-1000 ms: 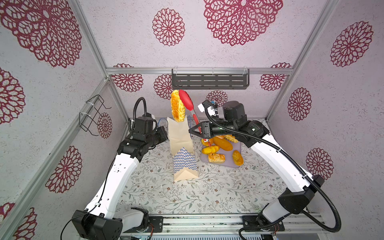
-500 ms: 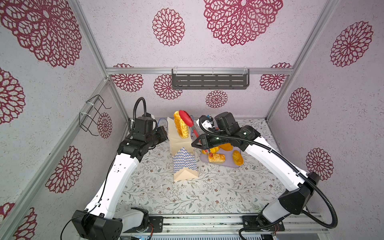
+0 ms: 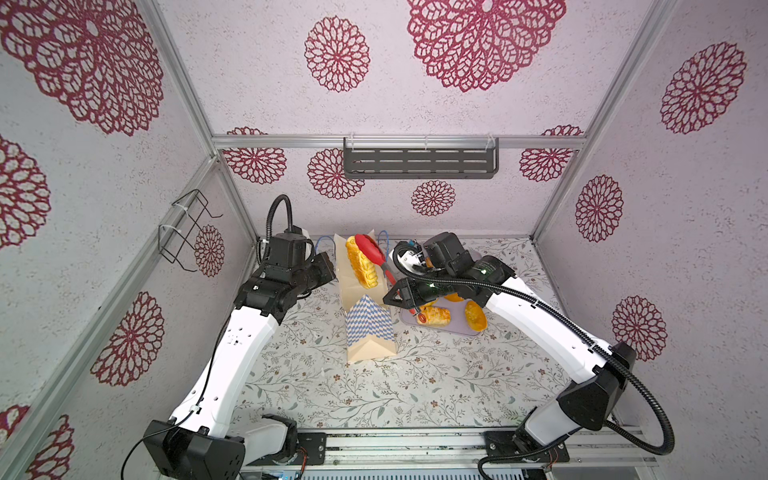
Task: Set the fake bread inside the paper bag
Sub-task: 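Open the tongs with the right gripper to drop the bread into the bag, then move the tongs back over the tray with the right gripper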
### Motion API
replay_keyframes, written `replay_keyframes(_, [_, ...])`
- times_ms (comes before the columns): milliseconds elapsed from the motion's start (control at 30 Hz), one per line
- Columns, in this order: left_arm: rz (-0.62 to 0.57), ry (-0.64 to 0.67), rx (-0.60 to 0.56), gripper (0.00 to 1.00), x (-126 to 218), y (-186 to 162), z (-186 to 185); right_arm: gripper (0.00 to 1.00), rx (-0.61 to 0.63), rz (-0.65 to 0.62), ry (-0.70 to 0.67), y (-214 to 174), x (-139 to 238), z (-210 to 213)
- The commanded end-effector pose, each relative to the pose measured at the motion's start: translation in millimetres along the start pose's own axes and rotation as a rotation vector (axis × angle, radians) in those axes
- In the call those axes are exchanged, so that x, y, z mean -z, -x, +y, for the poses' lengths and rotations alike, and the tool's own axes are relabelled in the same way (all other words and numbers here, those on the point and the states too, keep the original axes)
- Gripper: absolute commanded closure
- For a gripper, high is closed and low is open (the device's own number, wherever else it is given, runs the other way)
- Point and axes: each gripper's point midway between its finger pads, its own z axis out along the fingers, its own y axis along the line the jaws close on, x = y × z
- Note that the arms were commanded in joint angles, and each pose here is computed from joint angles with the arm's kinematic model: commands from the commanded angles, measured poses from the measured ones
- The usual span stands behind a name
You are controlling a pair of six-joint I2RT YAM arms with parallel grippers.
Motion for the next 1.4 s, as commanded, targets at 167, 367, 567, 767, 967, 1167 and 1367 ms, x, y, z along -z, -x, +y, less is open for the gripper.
replay_keyframes(167, [-0.041,-0.016,0.003,1.00,6,10,-4,0.63,0.096,-0.096,0.032,16,25,23])
replay_keyframes(367, [-0.043,-0.018,0.003,1.00,8,10,-5,0.55,0.106,-0.110,0.041,19,28,27])
replay_keyframes(567, [-0.043,-0.016,0.005,1.00,8,10,-4,0.49,0.112,-0.116,0.049,22,29,29])
replay_keyframes(767, [-0.042,-0.015,0.003,1.00,8,10,-3,0.50,0.122,-0.146,0.041,30,36,33])
replay_keyframes(967, [-0.045,-0.017,-0.001,0.97,9,11,-5,0.52,0.171,-0.238,0.006,48,65,46])
replay_keyframes(1167, [-0.052,-0.021,-0.009,0.71,12,14,-7,0.53,0.185,-0.359,-0.089,62,107,38])
replay_keyframes(1367, [-0.063,-0.020,-0.012,0.41,13,16,-7,0.54,0.049,-0.440,-0.251,62,148,-21])
